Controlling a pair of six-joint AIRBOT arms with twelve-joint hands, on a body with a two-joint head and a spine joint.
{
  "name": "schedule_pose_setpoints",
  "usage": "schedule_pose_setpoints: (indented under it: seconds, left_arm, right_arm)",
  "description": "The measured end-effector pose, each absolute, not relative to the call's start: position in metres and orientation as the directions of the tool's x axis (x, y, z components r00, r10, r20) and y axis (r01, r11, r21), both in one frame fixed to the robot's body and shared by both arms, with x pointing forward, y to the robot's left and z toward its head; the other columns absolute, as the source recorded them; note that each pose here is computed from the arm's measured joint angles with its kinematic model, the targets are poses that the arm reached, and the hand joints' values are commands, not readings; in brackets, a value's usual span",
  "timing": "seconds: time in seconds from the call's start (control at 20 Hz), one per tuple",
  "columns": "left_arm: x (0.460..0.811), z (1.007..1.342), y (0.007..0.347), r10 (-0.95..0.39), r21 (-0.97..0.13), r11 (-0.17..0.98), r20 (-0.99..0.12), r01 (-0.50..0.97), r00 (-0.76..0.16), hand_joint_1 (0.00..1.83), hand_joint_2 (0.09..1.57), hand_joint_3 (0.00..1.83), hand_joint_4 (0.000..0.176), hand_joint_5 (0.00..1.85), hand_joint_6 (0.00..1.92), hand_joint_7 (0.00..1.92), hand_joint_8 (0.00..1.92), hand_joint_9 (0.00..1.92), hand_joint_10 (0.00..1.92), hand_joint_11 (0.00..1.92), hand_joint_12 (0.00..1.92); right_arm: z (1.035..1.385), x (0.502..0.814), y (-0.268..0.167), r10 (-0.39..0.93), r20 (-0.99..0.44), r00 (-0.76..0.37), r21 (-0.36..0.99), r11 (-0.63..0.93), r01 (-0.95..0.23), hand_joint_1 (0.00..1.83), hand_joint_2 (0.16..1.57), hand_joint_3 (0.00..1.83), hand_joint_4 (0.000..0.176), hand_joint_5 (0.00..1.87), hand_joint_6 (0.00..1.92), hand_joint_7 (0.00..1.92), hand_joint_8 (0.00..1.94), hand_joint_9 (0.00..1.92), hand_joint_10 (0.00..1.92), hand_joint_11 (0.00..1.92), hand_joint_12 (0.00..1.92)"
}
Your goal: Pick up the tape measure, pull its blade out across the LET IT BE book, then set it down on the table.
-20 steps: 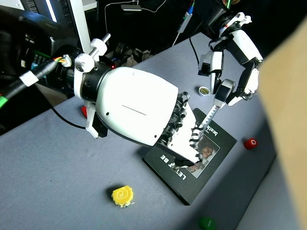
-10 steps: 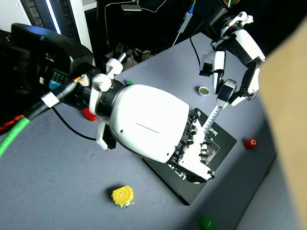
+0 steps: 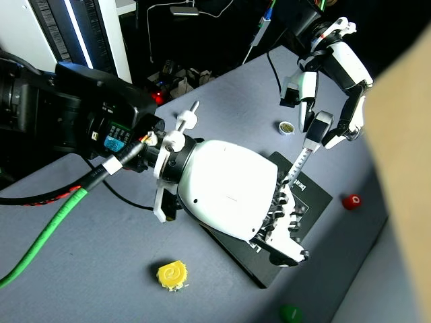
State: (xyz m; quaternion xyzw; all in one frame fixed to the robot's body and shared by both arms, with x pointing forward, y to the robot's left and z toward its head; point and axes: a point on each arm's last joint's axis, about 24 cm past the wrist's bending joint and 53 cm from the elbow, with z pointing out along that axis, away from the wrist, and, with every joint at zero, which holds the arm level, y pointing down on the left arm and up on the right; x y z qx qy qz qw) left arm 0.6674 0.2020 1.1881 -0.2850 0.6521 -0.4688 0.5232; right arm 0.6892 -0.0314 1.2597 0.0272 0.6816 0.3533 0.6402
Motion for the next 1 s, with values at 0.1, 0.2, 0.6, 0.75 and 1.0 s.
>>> schedule_pose_setpoints:
  seconds: [0.1,0.2,0.6,0.75,1.0]
  left_arm:
    - [0.664,1.187,0.199,-0.864,-0.914,0.39,-0.406,0.115,-0.299,1.39,1.07,0.0,0.0,1.07,0.64,1.13,0.81,0.91,1.22,0.84,1.09]
    - [0.661,1.189,0.201,-0.866,-0.915,0.389,-0.403,0.109,-0.296,1.39,1.07,0.0,0.0,1.08,0.64,1.13,0.81,0.91,1.22,0.84,1.09]
    - [0.656,1.187,0.2,-0.866,-0.918,0.384,-0.396,0.099,-0.306,1.39,1.07,0.0,0.0,1.08,0.65,1.14,0.8,0.91,1.2,0.84,1.07]
    - [0.656,1.186,0.2,-0.866,-0.918,0.384,-0.395,0.099,-0.307,1.39,1.07,0.0,0.0,1.08,0.65,1.14,0.8,0.91,1.2,0.84,1.08]
    - [0.656,1.187,0.199,-0.863,-0.916,0.388,-0.4,0.104,-0.31,1.39,1.07,0.0,0.0,1.08,0.65,1.14,0.8,0.91,1.2,0.84,1.08]
  right_arm:
    - [1.26,0.69,-0.027,0.496,-0.85,-0.18,0.522,0.743,-0.418,1.07,1.18,0.0,0.0,0.78,0.02,0.89,0.02,0.77,0.14,0.3,1.29]
    - [1.259,0.691,-0.026,0.492,-0.852,-0.176,0.518,0.745,-0.42,1.07,1.18,0.0,0.0,0.78,0.02,0.89,0.01,0.77,0.14,0.29,1.29]
    - [1.258,0.691,-0.029,0.49,-0.856,-0.165,0.511,0.753,-0.415,1.06,1.18,0.0,0.0,0.79,0.02,0.91,0.02,0.78,0.15,0.29,1.29]
    - [1.254,0.686,-0.035,0.482,-0.859,-0.171,0.507,0.759,-0.409,1.05,1.18,0.0,0.0,0.77,0.01,0.91,0.01,0.77,0.15,0.3,1.29]
    - [1.255,0.682,-0.038,0.479,-0.862,-0.167,0.502,0.761,-0.411,1.05,1.18,0.0,0.0,0.77,0.01,0.9,0.01,0.79,0.16,0.32,1.3]
